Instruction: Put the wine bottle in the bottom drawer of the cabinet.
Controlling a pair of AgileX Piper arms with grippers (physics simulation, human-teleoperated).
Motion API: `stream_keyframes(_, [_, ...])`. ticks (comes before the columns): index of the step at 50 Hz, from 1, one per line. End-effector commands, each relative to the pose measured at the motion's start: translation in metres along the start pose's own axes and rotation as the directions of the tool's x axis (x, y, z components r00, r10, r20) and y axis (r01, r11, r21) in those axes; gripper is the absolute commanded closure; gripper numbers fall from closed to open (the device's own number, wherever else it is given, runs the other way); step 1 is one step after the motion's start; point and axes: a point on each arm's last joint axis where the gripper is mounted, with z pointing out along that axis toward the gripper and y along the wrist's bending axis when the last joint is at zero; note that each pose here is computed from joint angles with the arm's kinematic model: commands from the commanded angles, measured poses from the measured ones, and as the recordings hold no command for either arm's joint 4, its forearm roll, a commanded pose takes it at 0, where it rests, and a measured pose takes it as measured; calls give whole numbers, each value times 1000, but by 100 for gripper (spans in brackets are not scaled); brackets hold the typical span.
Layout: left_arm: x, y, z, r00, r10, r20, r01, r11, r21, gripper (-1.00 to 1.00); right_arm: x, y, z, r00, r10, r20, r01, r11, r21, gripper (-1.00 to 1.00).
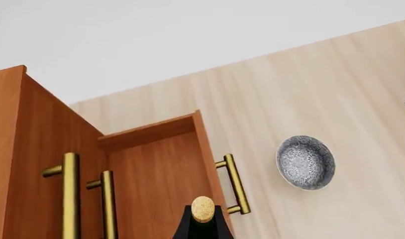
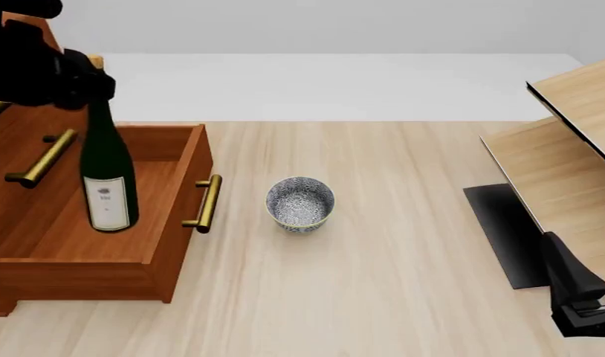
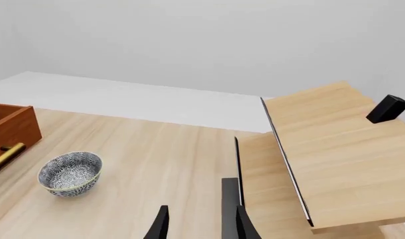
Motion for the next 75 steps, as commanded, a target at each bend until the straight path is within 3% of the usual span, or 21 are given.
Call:
stream_keyframes(1, [6, 7, 15, 1000, -7, -12, 7, 1000, -25, 100, 0, 0, 0, 1000, 2, -1, -2, 1000, 3, -100])
stream_keyframes(59, [37, 6, 47, 995, -73, -70, 71, 997, -26, 100, 0, 0, 1, 1000, 2, -3, -2, 1000, 2, -100])
stream_keyframes(75, [42, 4, 52, 994, -61, -88, 59, 998, -22, 100, 0, 0, 1, 1000, 3, -3, -3, 1000, 3, -100])
